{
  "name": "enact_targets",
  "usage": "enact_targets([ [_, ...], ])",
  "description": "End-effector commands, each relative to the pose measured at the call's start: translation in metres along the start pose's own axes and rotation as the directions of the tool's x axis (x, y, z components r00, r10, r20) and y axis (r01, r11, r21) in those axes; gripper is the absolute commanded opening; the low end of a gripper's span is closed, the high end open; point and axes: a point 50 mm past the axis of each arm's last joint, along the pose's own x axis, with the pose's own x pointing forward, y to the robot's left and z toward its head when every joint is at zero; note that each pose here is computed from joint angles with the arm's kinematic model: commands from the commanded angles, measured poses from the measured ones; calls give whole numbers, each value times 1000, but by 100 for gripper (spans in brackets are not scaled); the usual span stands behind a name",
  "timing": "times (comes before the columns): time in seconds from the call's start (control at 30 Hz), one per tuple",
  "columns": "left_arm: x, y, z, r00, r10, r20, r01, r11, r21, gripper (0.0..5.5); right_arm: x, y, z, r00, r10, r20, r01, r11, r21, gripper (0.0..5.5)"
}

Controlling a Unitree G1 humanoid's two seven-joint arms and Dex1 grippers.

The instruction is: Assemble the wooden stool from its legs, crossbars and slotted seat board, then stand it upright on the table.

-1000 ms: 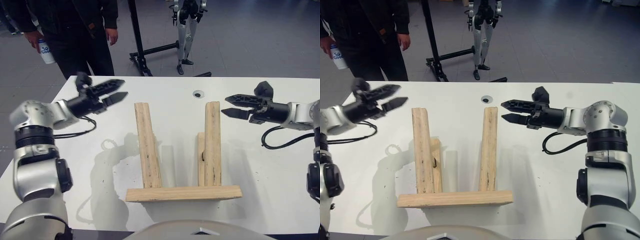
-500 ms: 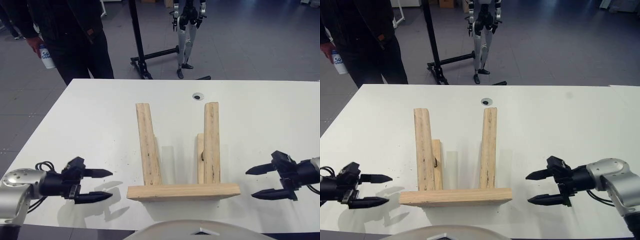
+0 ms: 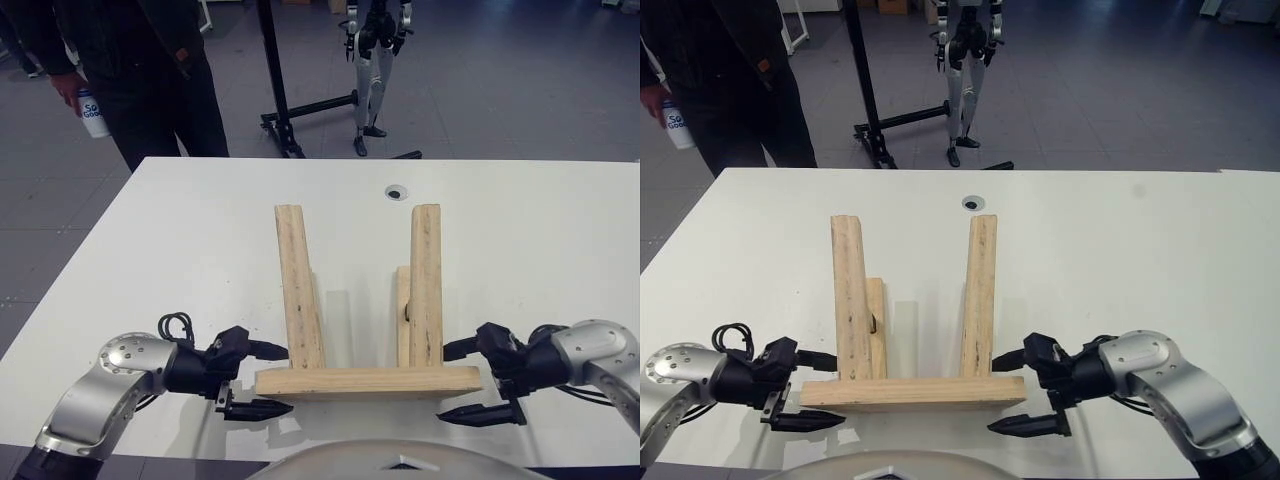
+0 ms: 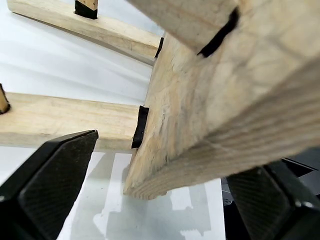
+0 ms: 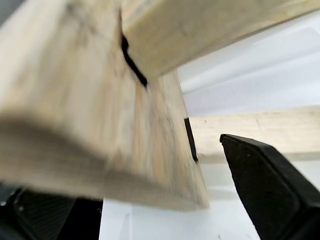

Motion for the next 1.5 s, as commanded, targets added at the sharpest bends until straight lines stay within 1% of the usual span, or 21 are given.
enact_targets([
  [0.03,3,6,4,995,92,-48,-92,996,9,393,-1,-6,4,998,-56,-7,56,998,32,385],
  [0.1,3,8,9,992,122,-32,-121,992,32,351,-2,-9,8,997,-81,-7,81,996,28,337],
  [0.23,4,11,16,988,153,7,-153,987,40,277,-1,-7,11,997,-82,-17,83,993,78,251],
  [0.27,5,12,17,987,163,12,-163,986,37,261,-1,-7,12,996,-83,-16,84,993,81,236],
  [0.37,6,17,23,983,181,30,-182,983,25,209,2,-6,19,995,-98,14,97,991,88,221],
  [0.43,5,21,28,981,190,48,-191,982,13,203,1,-8,25,991,-127,32,124,988,89,211],
  [0.5,2,24,36,981,182,66,-179,983,-48,203,0,-7,38,985,-144,96,138,988,69,207],
  [0.57,-1,27,42,991,122,51,-110,976,-187,203,-3,-10,49,976,-167,141,150,981,122,207],
  [0.6,-4,28,47,992,105,73,-86,970,-229,203,-5,-13,54,974,-165,156,140,977,160,207],
  [0.7,-10,35,66,982,95,161,-44,954,-296,203,-13,-21,65,975,-148,167,102,961,257,207],
  [0.73,-11,36,73,978,62,200,8,944,-330,203,-14,-22,68,978,-101,183,40,949,314,207],
  [0.83,-18,29,92,942,-118,313,243,885,-397,203,-19,-22,77,965,66,252,-174,883,436,207],
  [0.9,-25,23,104,914,-199,354,341,848,-404,203,-27,-21,89,933,162,322,-303,838,455,207],
  [0.93,-30,24,111,897,-237,372,393,813,-430,203,-33,-21,95,910,215,355,-371,805,464,207],
  [1.0,-41,27,126,865,-280,416,460,773,-436,203,-43,-19,109,870,282,406,-462,756,465,207],
  [1.1,-49,38,148,821,-291,491,511,757,-407,203,-54,-20,126,818,340,463,-553,685,474,207],
  [1.2,-51,45,155,811,-274,517,521,741,-423,203,-59,-26,134,813,347,468,-568,651,504,207],
  [1.23,-50,47,155,811,-267,520,523,729,-442,203,-61,-29,133,814,342,469,-570,626,533,207],
  [1.33,-50,55,155,822,-237,518,518,688,-508,203,-69,-57,133,810,243,534,-576,505,643,207],
  [1.5,-44,74,149,830,-161,533,507,616,-603,203,-56,-87,111,824,125,552,-562,303,770,207],
])
